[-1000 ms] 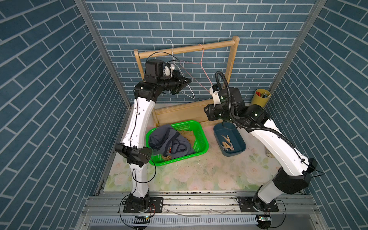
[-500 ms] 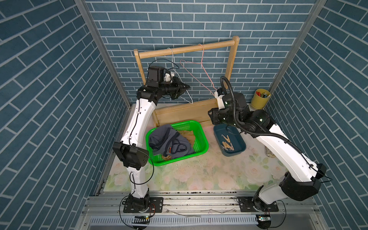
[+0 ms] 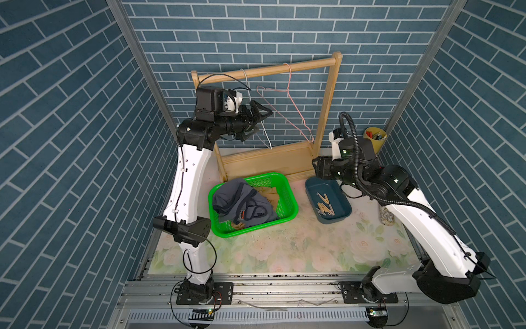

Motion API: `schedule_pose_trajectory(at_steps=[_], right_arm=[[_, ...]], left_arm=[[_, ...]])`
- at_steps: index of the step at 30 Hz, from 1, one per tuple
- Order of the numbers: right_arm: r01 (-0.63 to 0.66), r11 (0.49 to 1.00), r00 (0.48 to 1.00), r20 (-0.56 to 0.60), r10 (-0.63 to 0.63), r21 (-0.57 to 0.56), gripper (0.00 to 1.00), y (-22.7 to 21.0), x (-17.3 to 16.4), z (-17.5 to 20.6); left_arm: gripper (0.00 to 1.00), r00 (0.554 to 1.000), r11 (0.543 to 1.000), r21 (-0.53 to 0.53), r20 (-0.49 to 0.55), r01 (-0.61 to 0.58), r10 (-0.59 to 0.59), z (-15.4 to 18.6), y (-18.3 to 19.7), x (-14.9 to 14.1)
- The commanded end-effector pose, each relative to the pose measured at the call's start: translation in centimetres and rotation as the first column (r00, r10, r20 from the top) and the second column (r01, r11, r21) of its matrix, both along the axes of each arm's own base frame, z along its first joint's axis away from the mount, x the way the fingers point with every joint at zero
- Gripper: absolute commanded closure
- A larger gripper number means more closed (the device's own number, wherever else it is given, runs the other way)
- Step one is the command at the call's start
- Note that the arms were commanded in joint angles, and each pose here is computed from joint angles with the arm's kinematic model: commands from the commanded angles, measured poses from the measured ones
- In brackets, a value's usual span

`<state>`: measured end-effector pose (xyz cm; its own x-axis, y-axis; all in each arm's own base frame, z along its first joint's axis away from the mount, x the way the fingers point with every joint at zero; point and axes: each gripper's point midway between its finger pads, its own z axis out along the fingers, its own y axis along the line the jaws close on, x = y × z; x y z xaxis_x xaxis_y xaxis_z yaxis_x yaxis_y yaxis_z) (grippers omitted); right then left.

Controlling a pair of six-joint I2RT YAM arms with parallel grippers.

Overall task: Remove the clothespins securing tank tops to the hanger
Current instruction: Place the hanger on the clothesline, then reset both arms

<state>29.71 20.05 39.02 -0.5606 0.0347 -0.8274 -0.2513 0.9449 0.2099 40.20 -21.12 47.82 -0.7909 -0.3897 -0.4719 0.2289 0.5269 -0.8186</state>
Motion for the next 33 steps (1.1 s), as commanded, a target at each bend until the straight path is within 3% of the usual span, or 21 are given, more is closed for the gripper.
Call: schedule_pose_trajectory(at_steps=[1, 5, 7, 9, 11, 13, 15, 17, 19, 20, 23, 27, 28, 30, 33], right_arm=[[0.128, 0.991, 0.991, -0.029, -0.127, 0.042, 0.30, -3.8, -0.4, -1.3], [0.283, 0.959, 0.957, -0.054, -0.283, -0.013, 0.24, -8.2, -0.8, -5.5], [0.354, 0.934, 0.933, -0.052, -0.357, -0.053, 0.20, -10.2, -1.2, -7.8], [0.408, 0.908, 0.909, -0.048, -0.414, -0.096, 0.15, -11.8, -1.5, -10.3], [0.468, 0.871, 0.880, -0.008, -0.474, -0.150, 0.12, -13.6, -1.6, -12.9], [0.513, 0.835, 0.857, 0.059, -0.512, -0.198, 0.10, -15.1, -1.3, -14.8], [0.560, 0.787, 0.828, 0.134, -0.545, -0.260, 0.03, -16.6, -0.9, -16.8], [0.557, 0.762, 0.830, 0.181, -0.528, -0.331, 0.02, -17.6, -0.1, -19.4], [0.539, 0.759, 0.841, 0.185, -0.508, -0.365, 0.02, -18.4, 1.2, -21.7], [0.543, 0.752, 0.837, 0.173, -0.519, -0.373, 0.02, -19.1, 1.8, -23.0], [0.536, 0.760, 0.841, 0.161, -0.516, -0.367, 0.02, -20.2, 4.0, -24.4], [0.516, 0.796, 0.857, 0.193, -0.479, -0.316, 0.02, -21.0, 7.5, -24.2], [0.506, 0.803, 0.863, 0.194, -0.467, -0.314, 0.02, -21.3, 8.1, -24.7], [0.482, 0.818, 0.876, 0.184, -0.445, -0.314, 0.02, -21.5, 8.9, -25.9], [0.459, 0.834, 0.888, 0.132, -0.440, -0.305, 0.02, -21.7, 8.7, -28.6]], left_arm=[[0.01, 0.998, 0.978, 0.195, 0.015, -0.068, 0.067, -2.4, 3.4, -3.2], [0.01, 0.969, 0.928, 0.281, 0.041, -0.244, 0.242, -5.4, 9.1, -5.8], [0.01, 0.928, 0.868, 0.337, 0.058, -0.365, 0.368, -7.6, 12.5, -6.7], [0.01, 0.864, 0.754, 0.434, 0.145, -0.493, 0.482, -9.6, 16.3, -7.9], [0.01, 0.792, 0.604, 0.528, 0.262, -0.596, 0.552, -12.5, 19.9, -8.9], [0.01, 0.780, 0.482, 0.626, 0.383, -0.613, 0.495, -15.8, 21.9, -9.5], [0.01, 0.758, 0.372, 0.686, 0.421, -0.626, 0.499, -20.4, 23.8, -10.0], [0.01, 0.625, 0.177, 0.700, 0.458, -0.692, 0.632, -24.5, 27.5, -11.3], [0.01, 0.538, 0.065, 0.691, 0.497, -0.720, 0.680, -28.1, 29.6, -11.8], [0.01, 0.545, 0.073, 0.677, 0.518, -0.732, 0.659, -29.4, 29.8, -11.3], [0.01, 0.613, 0.172, 0.636, 0.580, -0.753, 0.536, -32.3, 28.4, -9.2], [0.01, 0.690, 0.209, 0.687, 0.559, -0.696, 0.460, -35.3, 27.6, -7.1], [0.01, 0.741, 0.250, 0.710, 0.554, -0.659, 0.378, -35.5, 26.5, -6.3], [0.01, 0.718, 0.277, 0.666, 0.604, -0.693, 0.345, -35.0, 26.1, -5.2], [0.01, 0.761, 0.342, 0.680, 0.573, -0.649, 0.304, -35.5, 25.6, -4.2]])
